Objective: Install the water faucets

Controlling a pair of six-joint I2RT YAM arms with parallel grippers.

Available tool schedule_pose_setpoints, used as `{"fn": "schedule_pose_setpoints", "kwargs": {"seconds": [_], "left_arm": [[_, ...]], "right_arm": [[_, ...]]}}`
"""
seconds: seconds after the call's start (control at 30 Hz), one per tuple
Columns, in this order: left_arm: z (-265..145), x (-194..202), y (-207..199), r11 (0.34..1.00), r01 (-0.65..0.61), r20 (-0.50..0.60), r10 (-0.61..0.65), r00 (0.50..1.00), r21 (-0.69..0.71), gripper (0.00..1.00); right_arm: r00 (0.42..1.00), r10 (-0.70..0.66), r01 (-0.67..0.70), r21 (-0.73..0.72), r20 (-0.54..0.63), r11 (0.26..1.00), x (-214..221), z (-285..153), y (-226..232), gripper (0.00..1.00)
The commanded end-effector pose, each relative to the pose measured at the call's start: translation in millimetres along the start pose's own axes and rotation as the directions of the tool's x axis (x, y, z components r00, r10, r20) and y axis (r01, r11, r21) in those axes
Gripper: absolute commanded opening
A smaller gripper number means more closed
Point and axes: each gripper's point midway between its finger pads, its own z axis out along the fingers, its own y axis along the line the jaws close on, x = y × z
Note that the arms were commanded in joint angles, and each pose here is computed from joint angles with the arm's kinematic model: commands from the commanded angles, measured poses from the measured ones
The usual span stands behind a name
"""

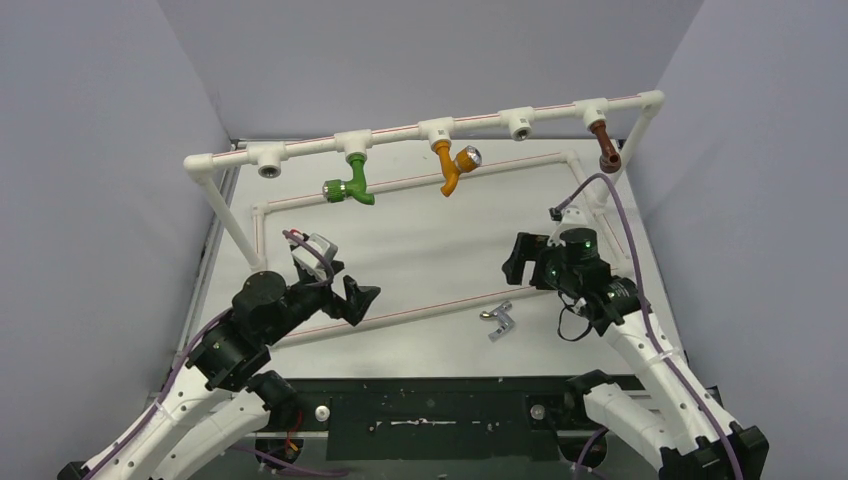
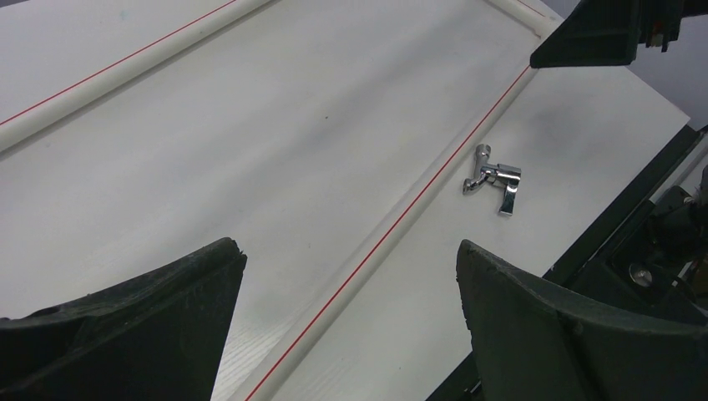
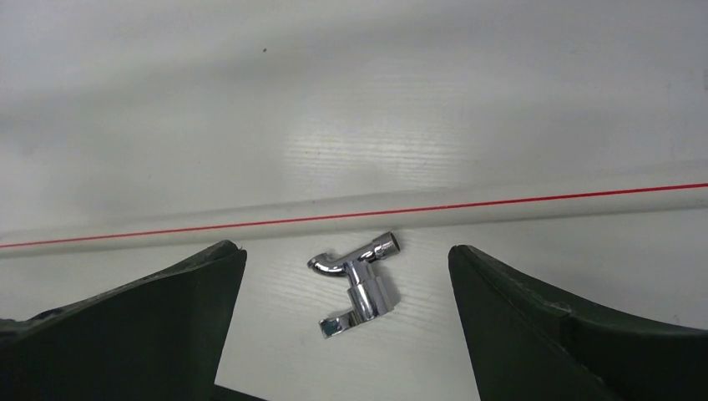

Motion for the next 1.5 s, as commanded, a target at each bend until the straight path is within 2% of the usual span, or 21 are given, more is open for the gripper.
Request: {"fn": "schedule_pose_setpoints", "kwargs": {"seconds": [0.0,0.3,0.73,1.47], "left_arm": [[-3,-28,-7,0.999,-0.017,0.092,0.013,0.996,0.038,0.97],[-6,-28,-8,0.999,-0.019,0.098,0.014,0.995,0.045,0.97],[-6,-29,-8,0.999,-0.021,0.105,0.016,0.994,0.043,0.97],[-5,-27,-7,0.999,-0.02,0.1,0.016,0.995,0.043,0.97]], "right_arm": [[0.994,0.006,-0.006,-0.005,-0.11,1.0,24,4,13,0.99],[0.97,0.002,0.022,0.094,-0.242,0.995,76,20,14,0.93],[0.91,0.003,0.079,0.18,-0.416,0.981,127,36,-1,0.79],[0.854,-0.123,0.221,0.139,-0.505,0.965,152,53,10,0.61]]}}
